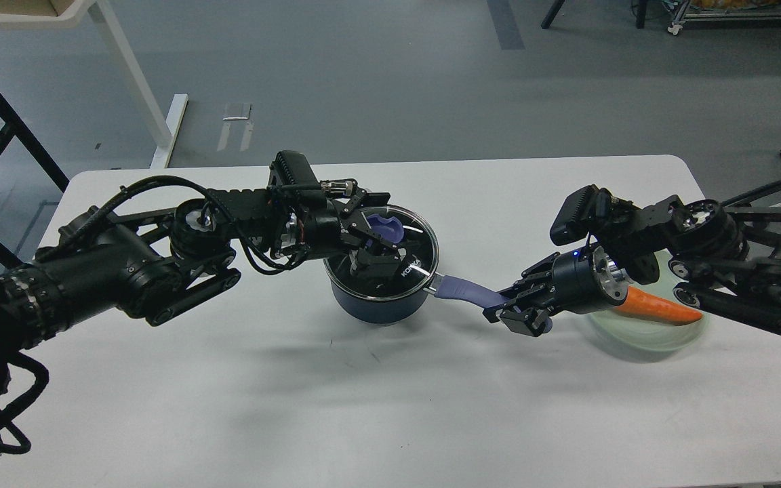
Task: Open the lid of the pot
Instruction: 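Close the left gripper on the purple lid knob, then lift the glass lid off the pot and carry it toward the left arm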
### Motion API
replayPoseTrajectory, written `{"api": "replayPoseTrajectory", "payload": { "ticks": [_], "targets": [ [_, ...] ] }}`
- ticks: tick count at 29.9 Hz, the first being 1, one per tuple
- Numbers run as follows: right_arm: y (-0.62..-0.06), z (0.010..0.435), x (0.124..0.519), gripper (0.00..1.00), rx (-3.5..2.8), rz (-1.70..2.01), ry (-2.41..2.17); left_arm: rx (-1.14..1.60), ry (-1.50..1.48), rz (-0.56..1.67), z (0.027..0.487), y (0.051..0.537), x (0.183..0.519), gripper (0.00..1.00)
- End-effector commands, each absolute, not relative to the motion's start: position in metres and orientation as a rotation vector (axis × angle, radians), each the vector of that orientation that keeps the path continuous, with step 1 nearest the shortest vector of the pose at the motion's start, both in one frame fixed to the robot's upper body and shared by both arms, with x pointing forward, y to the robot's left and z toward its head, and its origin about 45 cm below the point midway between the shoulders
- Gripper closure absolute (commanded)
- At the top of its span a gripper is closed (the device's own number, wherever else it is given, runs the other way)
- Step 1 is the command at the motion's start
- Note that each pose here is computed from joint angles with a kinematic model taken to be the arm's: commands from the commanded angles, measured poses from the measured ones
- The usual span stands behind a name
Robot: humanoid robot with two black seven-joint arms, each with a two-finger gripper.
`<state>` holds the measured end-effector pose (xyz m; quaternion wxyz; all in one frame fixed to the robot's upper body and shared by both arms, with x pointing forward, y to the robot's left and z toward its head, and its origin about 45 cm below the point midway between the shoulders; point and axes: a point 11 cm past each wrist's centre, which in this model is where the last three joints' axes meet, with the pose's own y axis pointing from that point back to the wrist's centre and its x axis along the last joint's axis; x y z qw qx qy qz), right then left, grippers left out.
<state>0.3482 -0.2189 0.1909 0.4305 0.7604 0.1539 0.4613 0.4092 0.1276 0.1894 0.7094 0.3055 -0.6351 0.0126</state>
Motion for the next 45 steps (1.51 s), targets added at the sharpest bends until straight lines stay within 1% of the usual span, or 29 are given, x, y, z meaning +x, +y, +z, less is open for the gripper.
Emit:
{"api": "replayPoseTrajectory", "payload": {
  "ticks": [1,8,12,14,16,17,20,23,25,31,34,37,43,45],
  "targets": [
    [-0.219,0.191,0.348,0.71,1.896,1.150,0.383,0.678,-1.400,0.029,0.186,0.128,0.407,0.01],
    [-0.219,0.190,0.347,0.70,1.899,1.148,0.385,0.682,-1.386,0.030,0.181,0.131,0.405,0.02],
    [-0.219,0.189,0.347,0.70,1.901,1.147,0.387,0.686,-1.383,0.029,0.179,0.133,0.404,0.05],
    [-0.219,0.189,0.347,0.70,1.902,1.145,0.387,0.687,-1.381,0.027,0.178,0.133,0.404,0.12],
    [-0.219,0.188,0.346,0.70,1.903,1.144,0.388,0.685,-1.378,0.029,0.178,0.133,0.404,0.15],
    [-0.219,0.188,0.346,0.70,1.903,1.144,0.388,0.685,-1.377,0.027,0.177,0.133,0.403,0.18],
    [-0.219,0.187,0.346,0.70,1.904,1.142,0.388,0.683,-1.375,0.027,0.176,0.132,0.402,0.38],
    [-0.219,0.186,0.345,0.70,1.907,1.144,0.386,0.679,-1.379,0.033,0.178,0.132,0.403,0.42],
    [-0.219,0.186,0.345,0.70,1.906,1.143,0.385,0.676,-1.383,0.032,0.179,0.131,0.403,0.48],
    [-0.220,0.186,0.345,0.70,1.907,1.143,0.384,0.684,-1.398,0.053,0.191,0.140,0.410,0.48],
    [-0.220,0.186,0.345,0.70,1.907,1.142,0.383,0.696,-1.400,0.083,0.204,0.155,0.415,0.48],
    [-0.222,0.186,0.345,0.70,1.906,1.144,0.378,0.722,-1.396,0.118,0.216,0.180,0.418,0.48],
    [-0.222,0.186,0.345,0.69,1.906,1.144,0.378,0.837,-1.389,0.230,0.234,0.267,0.416,0.47],
    [-0.221,0.187,0.346,0.69,1.905,1.145,0.378,0.892,-1.364,0.259,0.225,0.299,0.407,0.47]
  ]
}}
